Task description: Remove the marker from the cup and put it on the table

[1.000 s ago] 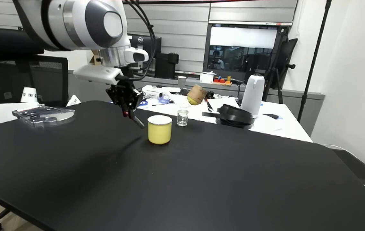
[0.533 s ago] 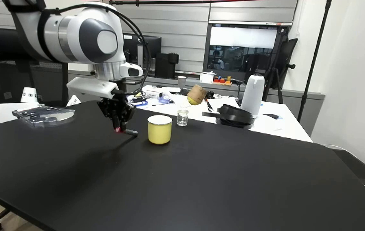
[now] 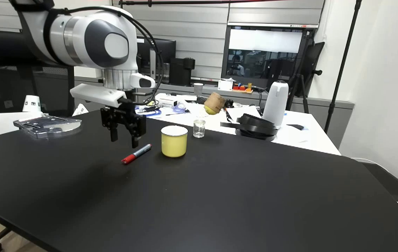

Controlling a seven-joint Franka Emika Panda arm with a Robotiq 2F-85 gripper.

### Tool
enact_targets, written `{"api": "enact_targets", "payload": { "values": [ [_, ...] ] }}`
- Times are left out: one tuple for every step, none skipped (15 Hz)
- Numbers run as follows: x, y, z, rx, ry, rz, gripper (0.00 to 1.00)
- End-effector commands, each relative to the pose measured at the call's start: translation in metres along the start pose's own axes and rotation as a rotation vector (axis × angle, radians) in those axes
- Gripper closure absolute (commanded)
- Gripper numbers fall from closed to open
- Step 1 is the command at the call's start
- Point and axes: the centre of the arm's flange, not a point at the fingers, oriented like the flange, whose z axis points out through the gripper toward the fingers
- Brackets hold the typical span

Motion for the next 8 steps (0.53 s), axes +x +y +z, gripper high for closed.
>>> {"api": "enact_targets", "payload": {
  "values": [
    [0.008,0.002,-0.02,-0.011,-0.025,0.051,0.0],
    [0.009,0.003,-0.024,-0.014,-0.031,0.057,0.0],
    [0.01,0.004,-0.028,-0.02,-0.038,0.068,0.0],
    [0.011,0.005,-0.033,-0.023,-0.043,0.077,0.0],
    [0.012,0.005,-0.038,-0.026,-0.047,0.088,0.0],
    [0.012,0.005,-0.043,-0.029,-0.051,0.096,0.0],
    [0.013,0.005,-0.048,-0.032,-0.057,0.109,0.0],
    [0.013,0.005,-0.053,-0.03,-0.061,0.112,0.0]
  ]
}}
